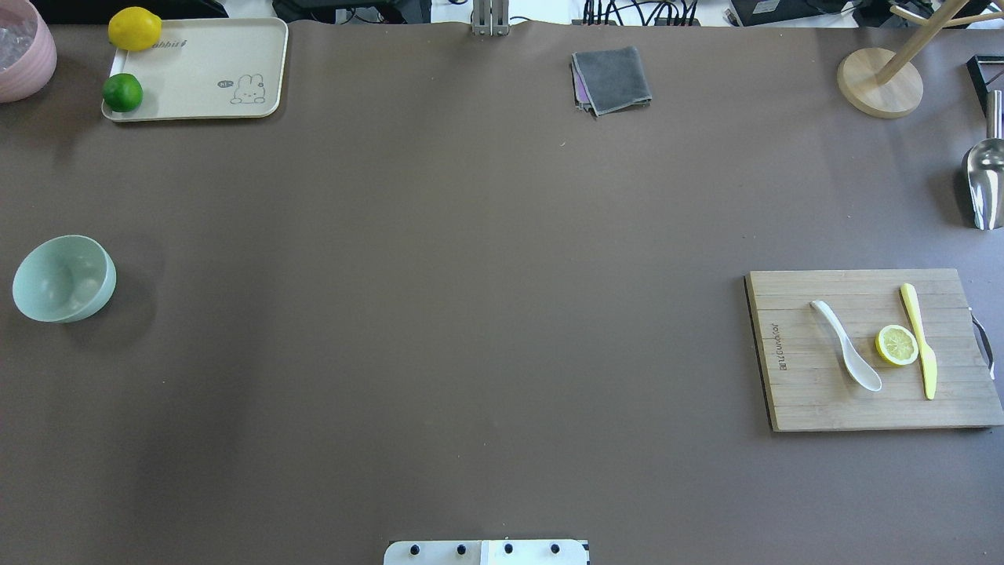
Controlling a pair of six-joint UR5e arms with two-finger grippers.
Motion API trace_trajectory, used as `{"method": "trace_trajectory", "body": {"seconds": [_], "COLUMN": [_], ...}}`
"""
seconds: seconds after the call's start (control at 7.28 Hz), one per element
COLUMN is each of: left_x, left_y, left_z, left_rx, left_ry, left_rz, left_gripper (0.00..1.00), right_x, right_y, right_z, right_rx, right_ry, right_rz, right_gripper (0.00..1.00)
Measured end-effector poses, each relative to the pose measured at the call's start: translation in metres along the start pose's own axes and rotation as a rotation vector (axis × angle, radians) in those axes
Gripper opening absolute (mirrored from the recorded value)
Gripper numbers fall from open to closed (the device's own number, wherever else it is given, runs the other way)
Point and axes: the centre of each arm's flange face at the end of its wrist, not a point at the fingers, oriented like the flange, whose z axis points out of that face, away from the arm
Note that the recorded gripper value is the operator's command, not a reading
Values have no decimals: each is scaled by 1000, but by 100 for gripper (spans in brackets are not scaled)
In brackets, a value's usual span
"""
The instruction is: Place spoon in bowl
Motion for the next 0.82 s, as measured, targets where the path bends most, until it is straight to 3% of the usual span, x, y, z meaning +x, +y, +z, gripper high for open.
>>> {"method": "trace_trajectory", "body": {"seconds": [0.82], "left_x": [11], "left_y": [-2], "left_z": [-5], "left_rx": [2], "left_ry": [58], "left_rz": [12], "left_gripper": [98], "right_x": [-12], "right_y": [-3], "right_z": [-9], "right_rx": [20], "right_ry": [-16], "right_rz": [-21], "right_gripper": [100]}}
